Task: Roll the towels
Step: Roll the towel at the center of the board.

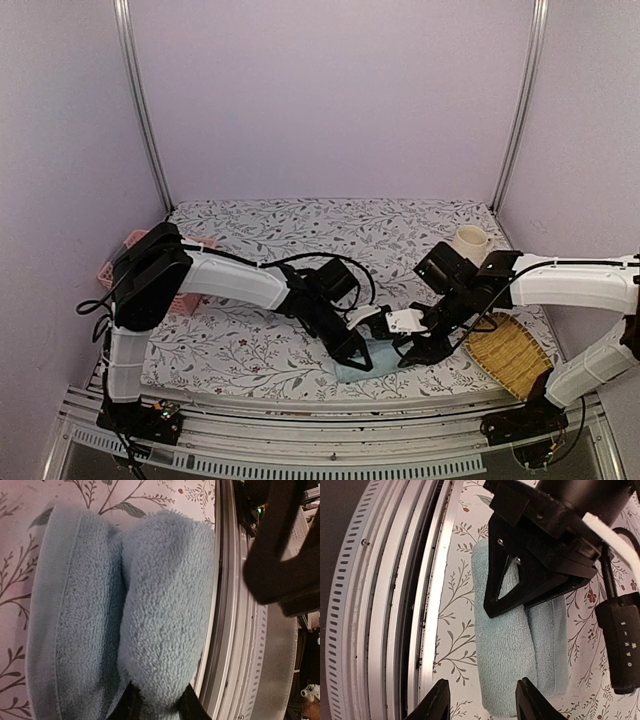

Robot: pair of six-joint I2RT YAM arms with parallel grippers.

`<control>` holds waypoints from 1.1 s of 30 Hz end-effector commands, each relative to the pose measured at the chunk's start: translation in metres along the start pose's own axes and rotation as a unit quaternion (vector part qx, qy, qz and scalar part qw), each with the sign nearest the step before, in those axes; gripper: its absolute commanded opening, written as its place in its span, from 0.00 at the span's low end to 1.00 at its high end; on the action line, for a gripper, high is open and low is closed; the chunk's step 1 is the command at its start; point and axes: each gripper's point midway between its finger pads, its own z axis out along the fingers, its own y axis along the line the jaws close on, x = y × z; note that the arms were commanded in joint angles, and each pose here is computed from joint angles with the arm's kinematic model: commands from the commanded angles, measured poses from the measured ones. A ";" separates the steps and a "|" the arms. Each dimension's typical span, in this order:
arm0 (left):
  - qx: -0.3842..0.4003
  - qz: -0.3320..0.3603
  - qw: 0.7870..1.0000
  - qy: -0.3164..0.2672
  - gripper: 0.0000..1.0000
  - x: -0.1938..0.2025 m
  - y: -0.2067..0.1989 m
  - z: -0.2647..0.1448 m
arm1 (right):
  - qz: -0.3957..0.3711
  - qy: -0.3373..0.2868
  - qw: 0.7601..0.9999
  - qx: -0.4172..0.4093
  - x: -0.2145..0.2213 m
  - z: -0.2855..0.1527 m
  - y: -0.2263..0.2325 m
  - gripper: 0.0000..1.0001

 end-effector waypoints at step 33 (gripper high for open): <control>-0.230 0.040 0.935 -0.265 0.45 0.020 -0.001 -0.141 | 0.115 0.078 0.978 -0.155 0.047 0.077 -0.001 0.14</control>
